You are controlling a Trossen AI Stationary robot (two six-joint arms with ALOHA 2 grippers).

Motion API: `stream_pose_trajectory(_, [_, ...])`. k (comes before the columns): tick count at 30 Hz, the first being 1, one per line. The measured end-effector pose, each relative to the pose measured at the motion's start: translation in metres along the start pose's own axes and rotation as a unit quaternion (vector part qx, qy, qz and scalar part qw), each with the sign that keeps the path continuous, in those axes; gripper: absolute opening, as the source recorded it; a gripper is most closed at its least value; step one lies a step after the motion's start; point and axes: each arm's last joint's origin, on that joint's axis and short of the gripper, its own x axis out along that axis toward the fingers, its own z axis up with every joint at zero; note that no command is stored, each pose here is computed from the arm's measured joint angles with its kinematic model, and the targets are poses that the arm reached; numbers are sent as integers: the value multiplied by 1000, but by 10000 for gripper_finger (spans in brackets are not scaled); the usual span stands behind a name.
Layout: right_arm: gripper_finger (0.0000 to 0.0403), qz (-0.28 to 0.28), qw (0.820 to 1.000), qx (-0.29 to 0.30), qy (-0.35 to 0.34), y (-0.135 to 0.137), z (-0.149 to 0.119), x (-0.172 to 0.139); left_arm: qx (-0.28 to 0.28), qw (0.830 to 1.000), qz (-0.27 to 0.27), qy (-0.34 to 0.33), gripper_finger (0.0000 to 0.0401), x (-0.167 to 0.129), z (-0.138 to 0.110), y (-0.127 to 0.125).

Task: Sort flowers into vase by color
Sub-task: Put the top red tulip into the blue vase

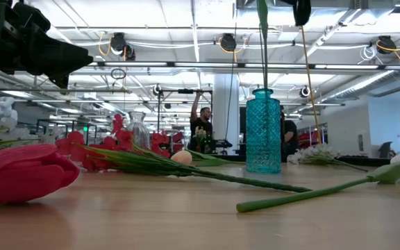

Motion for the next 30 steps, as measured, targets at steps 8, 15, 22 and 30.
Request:
stream_pose_trajectory(8, [15, -7, 1000, 15, 20, -8, -32, -2, 0, 1000, 0, 0, 116, 0, 0, 0])
stream_pose_trajectory(15, [65, -9, 999, 11, 38, -9, -40, -3, 0, 1000, 0, 0, 116, 0, 0, 0])
stream_pose_trajectory(22, [140, -23, 996, 27, 87, -10, -40, -5, 0, 1000, 0, 0, 116, 0, 0, 0])
stream_pose_trajectory(30, [185, -48, 982, 54, 176, -10, -17, -21, 0, 1000, 0, 0, 116, 0, 0, 0])
